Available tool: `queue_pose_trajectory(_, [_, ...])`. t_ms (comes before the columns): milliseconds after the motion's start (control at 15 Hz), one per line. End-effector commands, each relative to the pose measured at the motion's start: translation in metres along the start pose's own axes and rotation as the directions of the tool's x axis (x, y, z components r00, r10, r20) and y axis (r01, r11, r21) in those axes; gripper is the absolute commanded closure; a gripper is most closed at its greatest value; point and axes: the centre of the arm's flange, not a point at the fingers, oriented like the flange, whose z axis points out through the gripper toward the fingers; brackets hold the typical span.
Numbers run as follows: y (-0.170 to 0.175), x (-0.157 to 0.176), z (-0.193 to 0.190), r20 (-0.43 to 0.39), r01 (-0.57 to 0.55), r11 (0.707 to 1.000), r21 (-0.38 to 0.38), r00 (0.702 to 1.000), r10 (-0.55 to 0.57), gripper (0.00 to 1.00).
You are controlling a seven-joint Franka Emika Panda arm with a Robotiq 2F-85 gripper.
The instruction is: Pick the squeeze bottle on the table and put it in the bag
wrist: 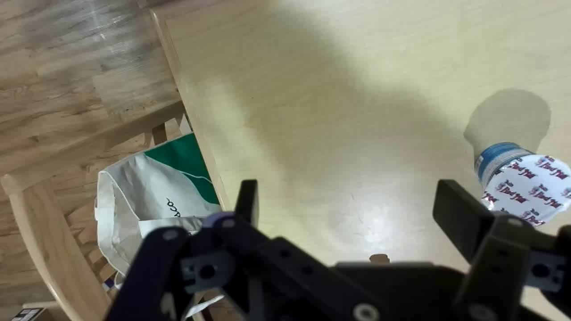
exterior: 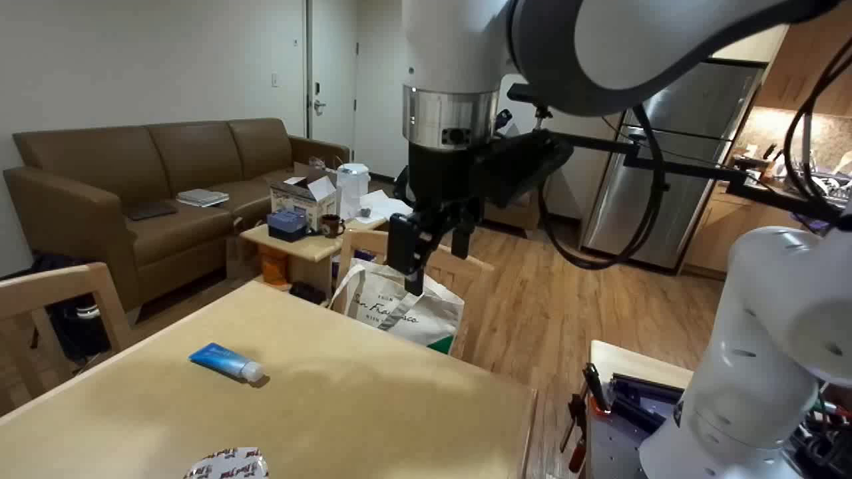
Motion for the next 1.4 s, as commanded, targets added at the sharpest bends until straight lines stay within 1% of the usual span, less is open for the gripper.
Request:
queue_pose_trajectory(0, [0.000,0.000,0.000,0.000,0.000,1.000,0.000,1.000,0.000,0.00])
queue_pose_trajectory(67, [0.000,-0.001,-0.002,0.023,-0.030,0.999,-0.020,0.999,0.030,0.00])
queue_pose_trajectory(133, [0.004,-0.006,-0.007,0.052,-0.035,0.999,-0.041,0.998,0.037,0.00])
queue_pose_trajectory(200, [0.003,-0.002,0.001,0.026,-0.010,1.000,-0.010,1.000,0.010,0.00])
queue_pose_trajectory(400, [0.006,-0.004,0.000,0.045,-0.017,1.000,-0.022,0.999,0.018,0.00])
queue_pose_trajectory(533, [0.002,0.006,0.007,-0.054,0.025,0.999,0.024,0.998,-0.024,0.00])
queue_pose_trajectory(600, [-0.001,0.019,0.015,-0.114,0.058,0.996,0.069,0.992,-0.050,0.00])
queue_pose_trajectory(733, [-0.006,0.048,0.035,-0.218,0.112,0.985,0.134,0.973,-0.081,0.00])
queue_pose_trajectory(867, [-0.009,0.081,0.051,-0.305,0.159,0.965,0.208,0.948,-0.091,0.00])
queue_pose_trajectory(933, [-0.009,0.096,0.057,-0.324,0.184,0.950,0.253,0.941,-0.096,0.00])
queue_pose_trajectory(1000, [-0.010,0.112,0.065,-0.326,0.209,0.934,0.289,0.939,-0.110,0.00])
queue_pose_trajectory(1133, [-0.012,0.136,0.089,-0.337,0.251,0.908,0.334,0.932,-0.134,0.00])
queue_pose_trajectory(1200, [-0.012,0.141,0.100,-0.328,0.238,0.910,0.340,0.937,-0.122,0.00])
queue_pose_trajectory(1267, [-0.001,0.114,0.083,-0.338,0.200,0.933,0.299,0.937,-0.092,0.00])
queue_pose_trajectory(1333, [-0.004,0.123,0.099,-0.327,0.205,0.929,0.308,0.940,-0.100,0.00])
